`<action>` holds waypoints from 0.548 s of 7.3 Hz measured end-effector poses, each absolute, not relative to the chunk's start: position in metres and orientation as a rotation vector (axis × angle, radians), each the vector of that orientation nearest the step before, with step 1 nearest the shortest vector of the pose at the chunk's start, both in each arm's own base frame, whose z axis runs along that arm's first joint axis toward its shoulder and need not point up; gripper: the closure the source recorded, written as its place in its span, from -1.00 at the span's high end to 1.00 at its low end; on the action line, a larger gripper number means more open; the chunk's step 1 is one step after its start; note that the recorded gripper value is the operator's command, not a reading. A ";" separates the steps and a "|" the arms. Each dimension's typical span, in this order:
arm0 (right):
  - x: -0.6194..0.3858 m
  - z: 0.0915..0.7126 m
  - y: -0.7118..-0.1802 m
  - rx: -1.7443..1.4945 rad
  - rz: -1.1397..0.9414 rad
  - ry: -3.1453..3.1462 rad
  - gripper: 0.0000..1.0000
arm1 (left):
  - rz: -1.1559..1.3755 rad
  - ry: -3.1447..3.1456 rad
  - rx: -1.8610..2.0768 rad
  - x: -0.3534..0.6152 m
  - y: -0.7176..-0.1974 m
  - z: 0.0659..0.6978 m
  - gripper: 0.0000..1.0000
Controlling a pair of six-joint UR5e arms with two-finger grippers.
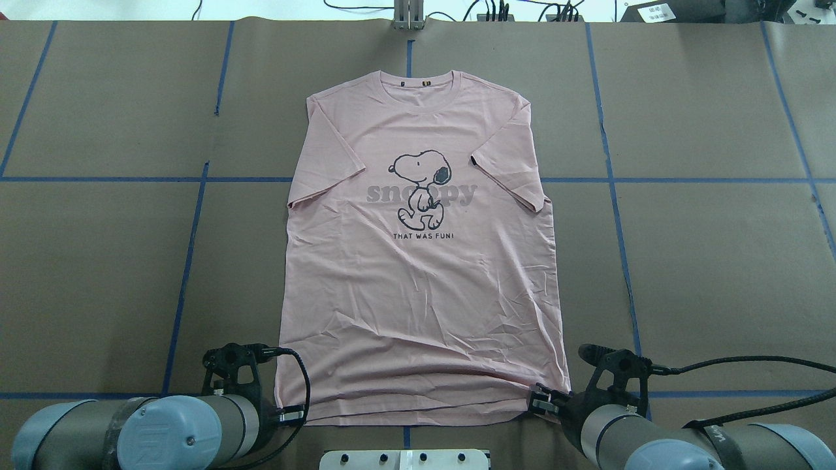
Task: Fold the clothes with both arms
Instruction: 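Grasp the bottom hem corners with the left and right grippers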
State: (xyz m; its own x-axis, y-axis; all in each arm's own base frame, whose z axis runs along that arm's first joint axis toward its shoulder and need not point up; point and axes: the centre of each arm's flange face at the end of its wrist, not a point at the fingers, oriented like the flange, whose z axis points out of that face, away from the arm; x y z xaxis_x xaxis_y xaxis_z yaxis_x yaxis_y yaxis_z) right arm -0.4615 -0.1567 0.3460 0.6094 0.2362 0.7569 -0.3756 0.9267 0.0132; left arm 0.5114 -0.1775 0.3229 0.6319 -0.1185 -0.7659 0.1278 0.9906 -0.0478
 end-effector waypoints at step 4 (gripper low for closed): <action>-0.471 0.376 -0.145 0.199 0.341 -0.779 0.05 | -0.143 0.877 0.009 0.511 -0.177 0.322 -1.00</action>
